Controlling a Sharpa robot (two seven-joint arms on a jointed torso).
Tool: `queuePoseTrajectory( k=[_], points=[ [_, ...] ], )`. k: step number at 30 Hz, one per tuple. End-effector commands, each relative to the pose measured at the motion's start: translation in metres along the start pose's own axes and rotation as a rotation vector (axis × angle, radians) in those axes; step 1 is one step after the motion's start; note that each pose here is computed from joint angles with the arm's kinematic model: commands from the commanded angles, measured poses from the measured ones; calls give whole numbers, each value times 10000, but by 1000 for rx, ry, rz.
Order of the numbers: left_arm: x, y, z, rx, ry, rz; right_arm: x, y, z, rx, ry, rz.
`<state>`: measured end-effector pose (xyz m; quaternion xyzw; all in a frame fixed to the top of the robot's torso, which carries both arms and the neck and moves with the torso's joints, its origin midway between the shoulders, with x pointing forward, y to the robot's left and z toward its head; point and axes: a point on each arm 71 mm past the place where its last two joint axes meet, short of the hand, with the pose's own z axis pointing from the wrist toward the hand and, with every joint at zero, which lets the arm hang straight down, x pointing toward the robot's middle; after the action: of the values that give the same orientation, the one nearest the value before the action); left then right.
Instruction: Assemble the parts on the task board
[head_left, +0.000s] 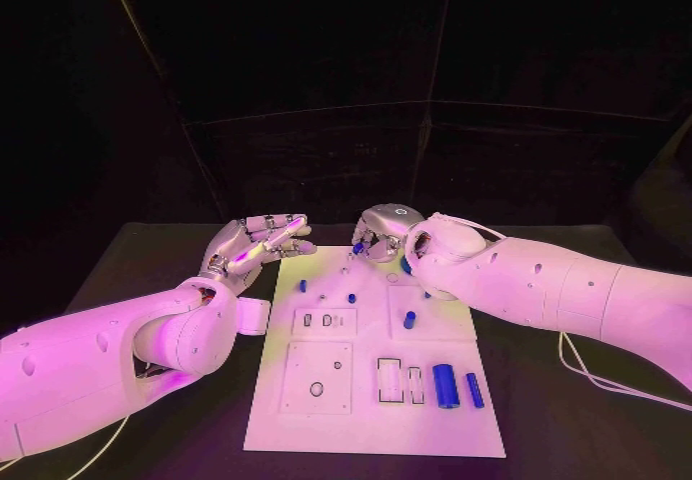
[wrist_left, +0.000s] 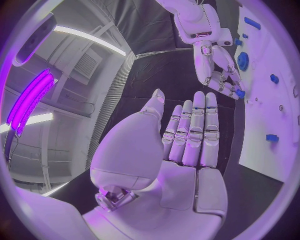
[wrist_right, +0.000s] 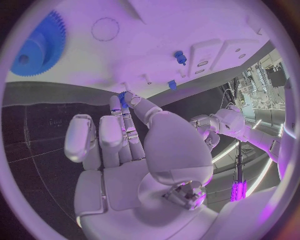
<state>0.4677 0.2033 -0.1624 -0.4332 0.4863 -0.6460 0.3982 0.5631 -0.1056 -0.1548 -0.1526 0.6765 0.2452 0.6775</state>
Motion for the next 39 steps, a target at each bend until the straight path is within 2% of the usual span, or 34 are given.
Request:
queuePoseTrajectory(
  k=[1, 10, 27, 39],
  points=[
    [20, -18, 13, 12, 16, -2, -10, 30, 34, -10, 1, 4],
    [24, -42, 28, 18, 17, -1, 24, 71, 72, -11, 38, 1],
    [33, -51, 36, 21, 20, -1, 47, 87, 108, 1, 62, -4],
    [31, -57, 39, 22, 21, -1, 32, 70, 124, 25, 38, -6]
  ],
)
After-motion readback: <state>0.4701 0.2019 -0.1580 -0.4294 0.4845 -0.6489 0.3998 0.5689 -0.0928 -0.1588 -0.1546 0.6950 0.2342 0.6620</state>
